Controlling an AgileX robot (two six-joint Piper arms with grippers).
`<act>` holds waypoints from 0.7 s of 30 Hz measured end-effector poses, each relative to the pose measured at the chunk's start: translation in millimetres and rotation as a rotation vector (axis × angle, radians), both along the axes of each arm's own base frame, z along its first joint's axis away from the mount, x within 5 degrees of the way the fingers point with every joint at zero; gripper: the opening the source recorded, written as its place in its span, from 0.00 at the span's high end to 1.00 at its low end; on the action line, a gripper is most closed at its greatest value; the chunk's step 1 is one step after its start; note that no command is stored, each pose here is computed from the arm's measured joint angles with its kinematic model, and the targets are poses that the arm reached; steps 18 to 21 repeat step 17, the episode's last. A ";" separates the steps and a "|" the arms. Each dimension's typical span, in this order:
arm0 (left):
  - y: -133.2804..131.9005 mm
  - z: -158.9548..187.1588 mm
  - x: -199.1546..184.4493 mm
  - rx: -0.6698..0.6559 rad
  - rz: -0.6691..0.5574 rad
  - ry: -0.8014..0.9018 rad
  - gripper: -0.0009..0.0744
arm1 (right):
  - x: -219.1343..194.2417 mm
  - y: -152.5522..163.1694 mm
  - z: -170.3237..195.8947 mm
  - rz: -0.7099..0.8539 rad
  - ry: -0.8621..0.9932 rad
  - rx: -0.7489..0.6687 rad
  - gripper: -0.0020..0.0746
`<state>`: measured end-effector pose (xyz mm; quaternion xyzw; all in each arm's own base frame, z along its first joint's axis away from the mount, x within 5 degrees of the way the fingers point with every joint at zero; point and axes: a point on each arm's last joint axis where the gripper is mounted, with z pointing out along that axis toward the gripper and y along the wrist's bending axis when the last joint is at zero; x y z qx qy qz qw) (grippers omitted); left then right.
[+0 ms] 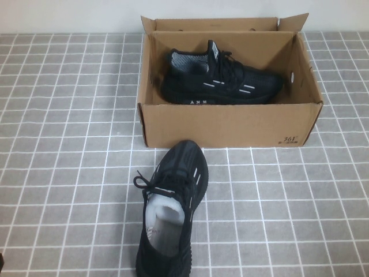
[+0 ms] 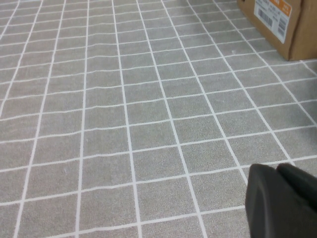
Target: Put shoes into padded shoe box
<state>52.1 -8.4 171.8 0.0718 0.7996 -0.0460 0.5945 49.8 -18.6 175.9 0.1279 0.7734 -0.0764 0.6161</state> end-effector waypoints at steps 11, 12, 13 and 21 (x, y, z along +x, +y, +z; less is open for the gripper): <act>0.0 0.0 0.0 0.000 0.000 0.000 0.99 | 0.0 -0.2 0.1 -0.001 0.001 -0.007 0.98; 0.0 0.0 0.0 0.000 0.000 0.000 0.99 | 0.0 -0.2 0.1 -0.001 0.001 -0.007 0.98; 0.0 0.0 0.0 0.000 0.000 0.000 0.99 | 0.0 -0.2 0.1 -0.001 0.001 -0.007 0.98; 0.0 0.0 0.0 0.000 0.000 0.000 0.99 | 0.0 -0.2 0.1 -0.001 0.001 -0.007 0.98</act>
